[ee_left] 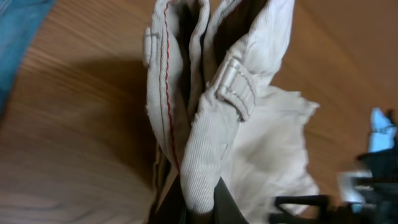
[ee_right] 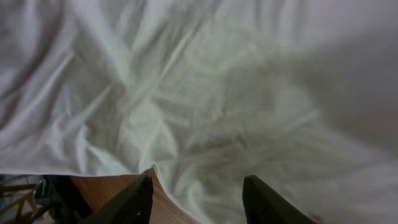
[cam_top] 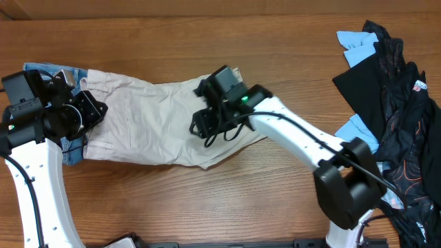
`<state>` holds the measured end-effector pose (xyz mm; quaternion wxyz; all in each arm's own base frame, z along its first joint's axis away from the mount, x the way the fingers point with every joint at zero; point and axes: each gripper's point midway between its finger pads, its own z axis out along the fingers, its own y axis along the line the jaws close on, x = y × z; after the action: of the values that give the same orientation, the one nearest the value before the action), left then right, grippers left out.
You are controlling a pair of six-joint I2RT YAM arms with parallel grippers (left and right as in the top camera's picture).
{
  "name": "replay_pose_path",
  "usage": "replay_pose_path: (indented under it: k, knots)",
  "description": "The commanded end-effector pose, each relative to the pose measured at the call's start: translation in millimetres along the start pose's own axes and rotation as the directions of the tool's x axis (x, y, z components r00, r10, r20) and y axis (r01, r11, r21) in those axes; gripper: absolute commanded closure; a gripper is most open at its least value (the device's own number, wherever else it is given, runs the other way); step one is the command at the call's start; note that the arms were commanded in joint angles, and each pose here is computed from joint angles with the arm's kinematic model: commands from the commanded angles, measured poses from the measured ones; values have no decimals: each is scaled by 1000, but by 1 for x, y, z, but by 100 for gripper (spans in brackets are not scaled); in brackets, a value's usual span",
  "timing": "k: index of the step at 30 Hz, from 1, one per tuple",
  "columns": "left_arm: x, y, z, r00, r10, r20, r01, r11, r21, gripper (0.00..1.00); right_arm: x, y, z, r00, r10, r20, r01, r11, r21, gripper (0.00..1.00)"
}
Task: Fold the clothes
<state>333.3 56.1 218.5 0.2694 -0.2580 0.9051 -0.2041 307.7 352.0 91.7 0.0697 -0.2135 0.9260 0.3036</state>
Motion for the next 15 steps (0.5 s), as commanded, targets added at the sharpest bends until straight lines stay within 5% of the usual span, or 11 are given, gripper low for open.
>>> replay_pose_path:
  k: [1, 15]
  knots:
    - [-2, -37, -13, 1000, -28, 2, 27, 987, 160, 96, 5, 6, 20, 999, 12, -38, -13, 999, -33, 50]
    - [-8, -95, -4, 997, -65, 31, 54, 959, 278, 96, 20, 1, 67, 993, 13, -115, -23, 996, -89, 56]
